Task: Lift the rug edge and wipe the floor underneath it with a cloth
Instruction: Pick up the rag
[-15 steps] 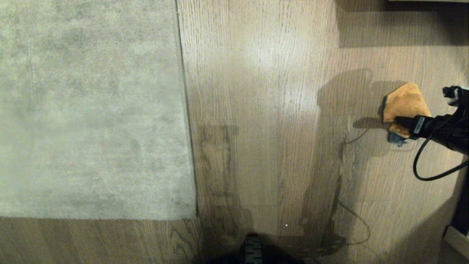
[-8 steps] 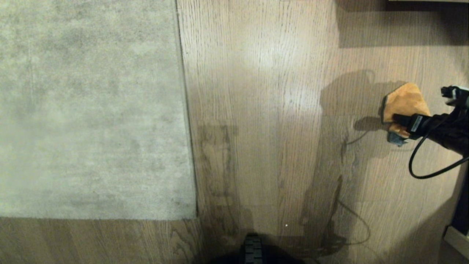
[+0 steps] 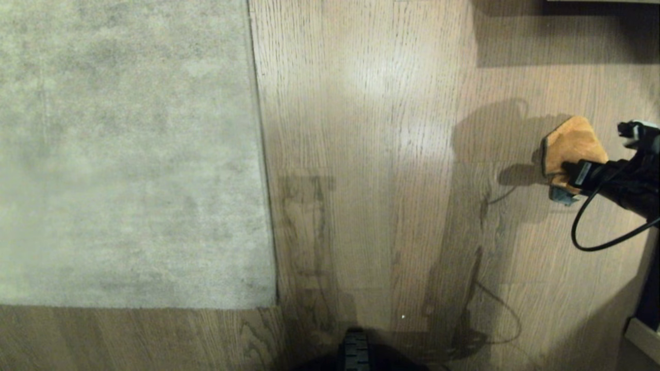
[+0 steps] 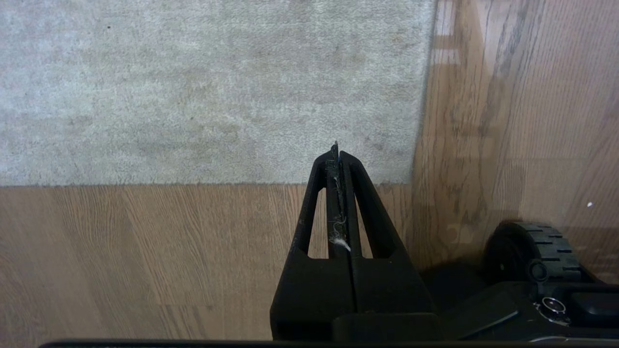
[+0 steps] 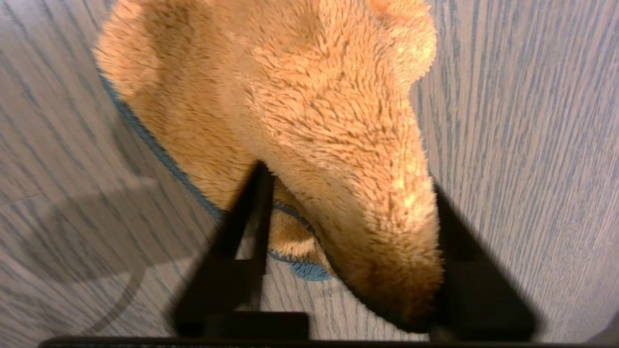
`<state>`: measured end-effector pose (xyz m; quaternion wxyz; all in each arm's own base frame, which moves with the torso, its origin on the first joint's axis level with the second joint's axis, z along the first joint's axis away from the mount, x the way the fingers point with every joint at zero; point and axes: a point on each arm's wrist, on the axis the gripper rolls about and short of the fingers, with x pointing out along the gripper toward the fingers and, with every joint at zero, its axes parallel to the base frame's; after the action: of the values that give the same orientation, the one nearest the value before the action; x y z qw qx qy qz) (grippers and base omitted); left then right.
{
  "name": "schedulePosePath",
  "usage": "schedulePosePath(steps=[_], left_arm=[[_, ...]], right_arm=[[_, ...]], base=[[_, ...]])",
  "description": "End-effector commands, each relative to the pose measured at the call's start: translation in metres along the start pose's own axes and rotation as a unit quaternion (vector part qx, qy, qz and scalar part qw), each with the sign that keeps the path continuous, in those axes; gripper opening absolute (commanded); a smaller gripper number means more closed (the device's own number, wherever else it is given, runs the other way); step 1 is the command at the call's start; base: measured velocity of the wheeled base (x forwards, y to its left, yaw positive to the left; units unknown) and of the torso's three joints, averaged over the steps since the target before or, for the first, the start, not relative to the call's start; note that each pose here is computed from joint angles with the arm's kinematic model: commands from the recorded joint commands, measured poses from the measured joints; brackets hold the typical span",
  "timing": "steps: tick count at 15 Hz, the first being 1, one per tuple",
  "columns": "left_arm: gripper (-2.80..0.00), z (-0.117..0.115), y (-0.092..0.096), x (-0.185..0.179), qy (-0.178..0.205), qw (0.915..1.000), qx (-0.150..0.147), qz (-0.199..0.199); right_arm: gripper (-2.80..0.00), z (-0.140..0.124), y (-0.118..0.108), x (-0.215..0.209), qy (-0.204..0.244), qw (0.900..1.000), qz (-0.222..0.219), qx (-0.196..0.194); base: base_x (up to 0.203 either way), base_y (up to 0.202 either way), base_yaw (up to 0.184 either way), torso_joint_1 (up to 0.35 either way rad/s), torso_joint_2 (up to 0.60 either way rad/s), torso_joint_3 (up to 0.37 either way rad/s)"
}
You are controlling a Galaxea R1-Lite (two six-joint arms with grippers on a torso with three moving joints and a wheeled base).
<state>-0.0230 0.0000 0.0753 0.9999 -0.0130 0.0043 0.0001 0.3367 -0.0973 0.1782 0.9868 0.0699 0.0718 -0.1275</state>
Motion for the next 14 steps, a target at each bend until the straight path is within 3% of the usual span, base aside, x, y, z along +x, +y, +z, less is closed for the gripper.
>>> schedulePosePath(steps=[1,9,14], left_arm=[[-2.80,0.000,0.000,0.000,0.000,1.0000,0.000,0.000],[-2.80,0.000,0.000,0.000,0.000,1.0000,0.000,0.000],[-2.80,0.000,0.000,0.000,0.000,1.0000,0.000,0.000]], right_arm=[[-2.80,0.000,0.001,0.000,-0.002,1.000,0.002,0.000],[-2.80,0.004,0.003,-0.017,-0.007,1.000,0.004,-0.001],[-2.80,0.021,0.004,-0.056,-0.037,0.999,0.005,-0.010]], base=[[0.000,0.000,0.000,0.000,0.00,0.000],[0.000,0.000,0.000,0.000,0.00,0.000],[0.000,0.000,0.000,0.000,0.00,0.000]])
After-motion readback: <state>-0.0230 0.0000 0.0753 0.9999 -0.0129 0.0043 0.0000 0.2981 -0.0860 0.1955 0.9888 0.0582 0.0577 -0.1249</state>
